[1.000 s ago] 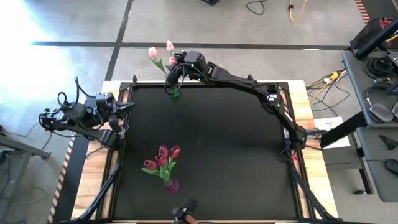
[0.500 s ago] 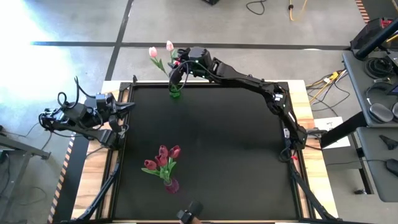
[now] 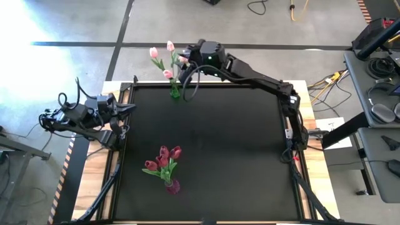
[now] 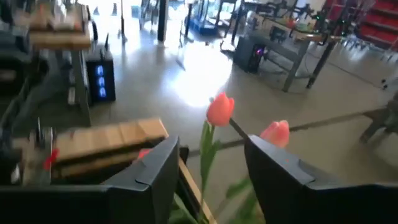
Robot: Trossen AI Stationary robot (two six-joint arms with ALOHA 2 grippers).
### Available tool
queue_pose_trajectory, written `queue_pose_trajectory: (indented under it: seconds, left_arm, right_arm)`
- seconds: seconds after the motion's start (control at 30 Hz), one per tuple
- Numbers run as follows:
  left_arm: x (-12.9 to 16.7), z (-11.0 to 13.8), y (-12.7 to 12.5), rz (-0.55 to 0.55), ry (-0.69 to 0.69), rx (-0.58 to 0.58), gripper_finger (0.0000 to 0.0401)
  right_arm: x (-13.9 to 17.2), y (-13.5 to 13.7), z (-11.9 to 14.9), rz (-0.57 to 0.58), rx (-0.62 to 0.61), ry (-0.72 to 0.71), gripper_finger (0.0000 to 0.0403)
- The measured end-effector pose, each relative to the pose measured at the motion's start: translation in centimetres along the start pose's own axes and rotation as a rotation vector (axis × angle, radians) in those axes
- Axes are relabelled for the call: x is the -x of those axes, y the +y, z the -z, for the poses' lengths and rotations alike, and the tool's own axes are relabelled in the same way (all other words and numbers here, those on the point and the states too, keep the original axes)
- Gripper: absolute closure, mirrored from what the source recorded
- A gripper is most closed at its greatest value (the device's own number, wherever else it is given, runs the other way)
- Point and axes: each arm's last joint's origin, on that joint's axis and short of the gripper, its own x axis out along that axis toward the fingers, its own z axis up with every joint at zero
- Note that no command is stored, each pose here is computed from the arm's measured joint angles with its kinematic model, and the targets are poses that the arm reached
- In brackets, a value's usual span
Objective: Sort flowers into vase by color
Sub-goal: Return to Home Position
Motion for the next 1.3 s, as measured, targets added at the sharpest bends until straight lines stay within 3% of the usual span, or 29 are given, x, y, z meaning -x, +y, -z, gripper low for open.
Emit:
queue_pose_trajectory:
  seconds: [0.33,0.57,0.83,1.07,1.3]
  left_arm:
    - [-0.5,1.1,-0.1,-0.003,0.019,-0.036,0.0401]
    - [-2.0,3.5,-0.5,0.027,-0.001,-0.035,0.0401]
    - [-3.1,5.2,-0.5,0.086,-0.049,-0.049,0.0401]
    - [-4.3,5.9,0.0,0.093,-0.028,-0.043,0.0401]
    - [-5.9,6.1,0.9,0.098,0.039,-0.08,0.0401]
  right_arm:
    - [3.7,1.0,-0.5,-0.213,0.061,0.166,0.0382]
    - [3.5,2.6,1.7,-0.326,0.07,0.243,0.0394]
    - [4.6,3.1,4.5,-0.377,-0.01,0.169,0.0394]
    - [8.8,2.8,7.1,-0.365,-0.088,0.123,0.0394]
    - [14.5,1.7,8.5,-0.283,-0.106,0.088,0.0394]
